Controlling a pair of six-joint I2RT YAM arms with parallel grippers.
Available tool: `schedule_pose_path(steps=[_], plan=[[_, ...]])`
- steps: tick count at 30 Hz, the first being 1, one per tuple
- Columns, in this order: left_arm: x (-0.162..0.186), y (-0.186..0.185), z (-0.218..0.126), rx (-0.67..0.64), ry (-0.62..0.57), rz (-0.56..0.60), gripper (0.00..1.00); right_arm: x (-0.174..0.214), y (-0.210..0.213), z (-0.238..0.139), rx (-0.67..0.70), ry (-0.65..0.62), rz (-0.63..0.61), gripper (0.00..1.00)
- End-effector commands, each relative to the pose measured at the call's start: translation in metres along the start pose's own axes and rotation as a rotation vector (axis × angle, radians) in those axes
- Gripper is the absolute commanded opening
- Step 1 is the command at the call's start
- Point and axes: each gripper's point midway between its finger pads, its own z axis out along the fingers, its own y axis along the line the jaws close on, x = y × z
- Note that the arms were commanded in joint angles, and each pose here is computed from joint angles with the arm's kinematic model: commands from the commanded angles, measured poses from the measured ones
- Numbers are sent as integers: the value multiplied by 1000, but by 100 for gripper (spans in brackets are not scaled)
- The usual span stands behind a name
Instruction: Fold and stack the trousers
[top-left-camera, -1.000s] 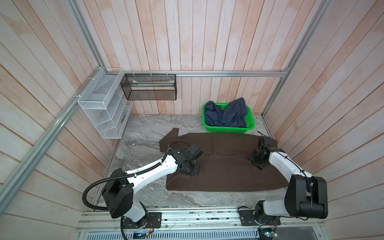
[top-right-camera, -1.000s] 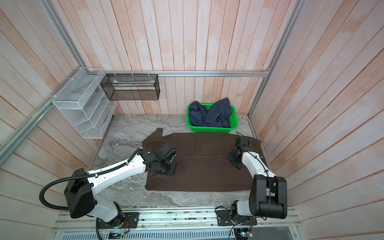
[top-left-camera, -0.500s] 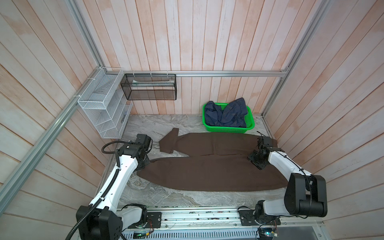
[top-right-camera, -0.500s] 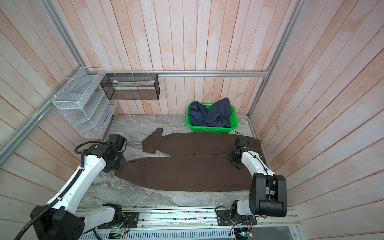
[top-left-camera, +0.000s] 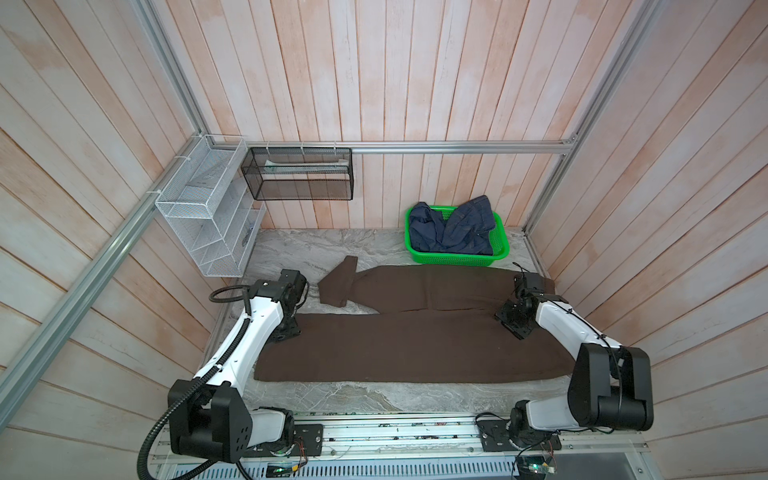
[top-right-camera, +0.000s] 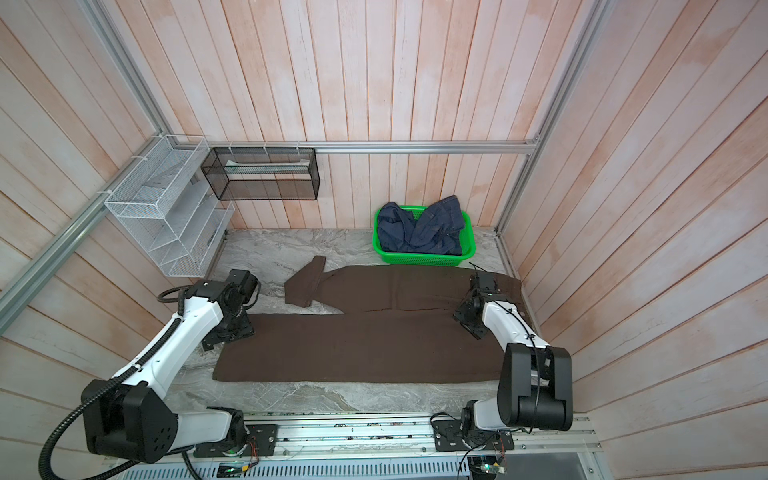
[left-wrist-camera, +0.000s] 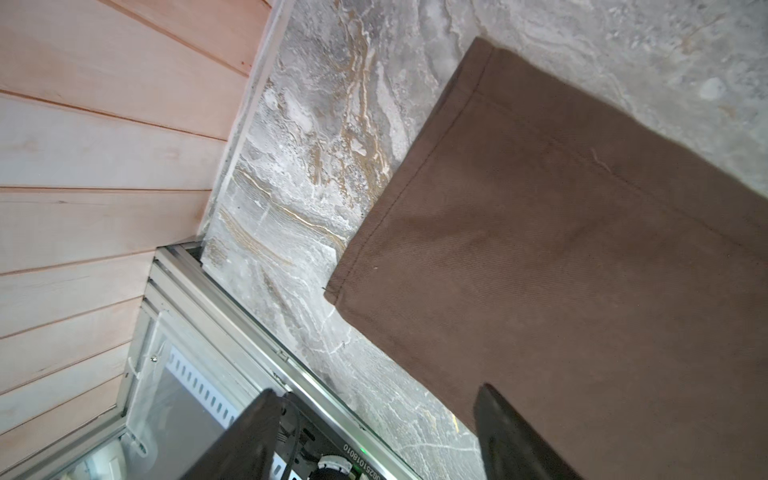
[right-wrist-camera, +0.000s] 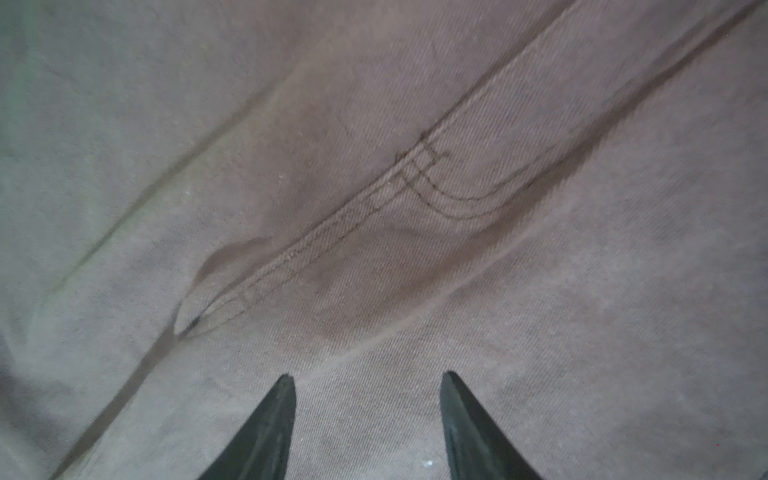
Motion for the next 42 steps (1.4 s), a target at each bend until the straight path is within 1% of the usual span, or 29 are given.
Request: schedule_pose_path(steps=[1, 3, 6, 8, 10, 11, 13, 15, 17, 22, 23, 25, 28, 31, 33, 36, 38, 39, 42], plan=[[-17, 0, -24, 57, -65, -19, 78, -4, 8, -6, -18, -2, -14, 58], [-22, -25, -32, 196, -87, -2, 78, 0, 15, -8, -38, 3, -23, 57], [-16, -81, -39, 402, -88, 68, 77, 10, 33, -9, -83, 21, -61, 56], [-3, -126, -34, 535, -41, 112, 72, 23, 51, -8, -109, 40, -109, 56], [12, -164, -24, 629, 6, 156, 68, 37, 69, -5, -125, 63, -160, 55], [20, -178, -15, 655, 41, 166, 65, 45, 77, -2, -129, 79, -185, 55], [32, -189, 5, 652, 89, 174, 59, 62, 87, 3, -130, 114, -227, 55], [42, -190, 24, 635, 120, 163, 57, 76, 91, 7, -126, 141, -248, 55], [53, -182, 46, 601, 161, 144, 57, 88, 91, 10, -122, 161, -258, 55], [73, -139, 91, 492, 225, 69, 57, 110, 70, 19, -81, 208, -258, 55], [75, -131, 95, 459, 218, 48, 57, 114, 63, 21, -68, 220, -255, 55], [72, -132, 90, 471, 215, 40, 57, 123, 50, 24, -41, 246, -255, 55], [70, -119, 94, 391, 207, 11, 57, 137, 29, 27, 3, 287, -256, 55], [69, -116, 91, 381, 209, -6, 57, 149, 10, 28, 37, 314, -260, 55], [65, -115, 82, 397, 192, -17, 58, 155, 0, 28, 54, 329, -259, 55], [53, -119, 59, 462, 152, -13, 61, 162, -7, 28, 69, 351, -263, 55], [34, -128, 29, 535, 76, 15, 65, 162, -4, 26, 54, 356, -269, 55], [21, -136, 9, 585, 23, 32, 67, 159, 1, 24, 45, 347, -269, 55], [-11, -163, -36, 682, -117, 127, 70, 144, 23, 12, 2, 303, -276, 55]])
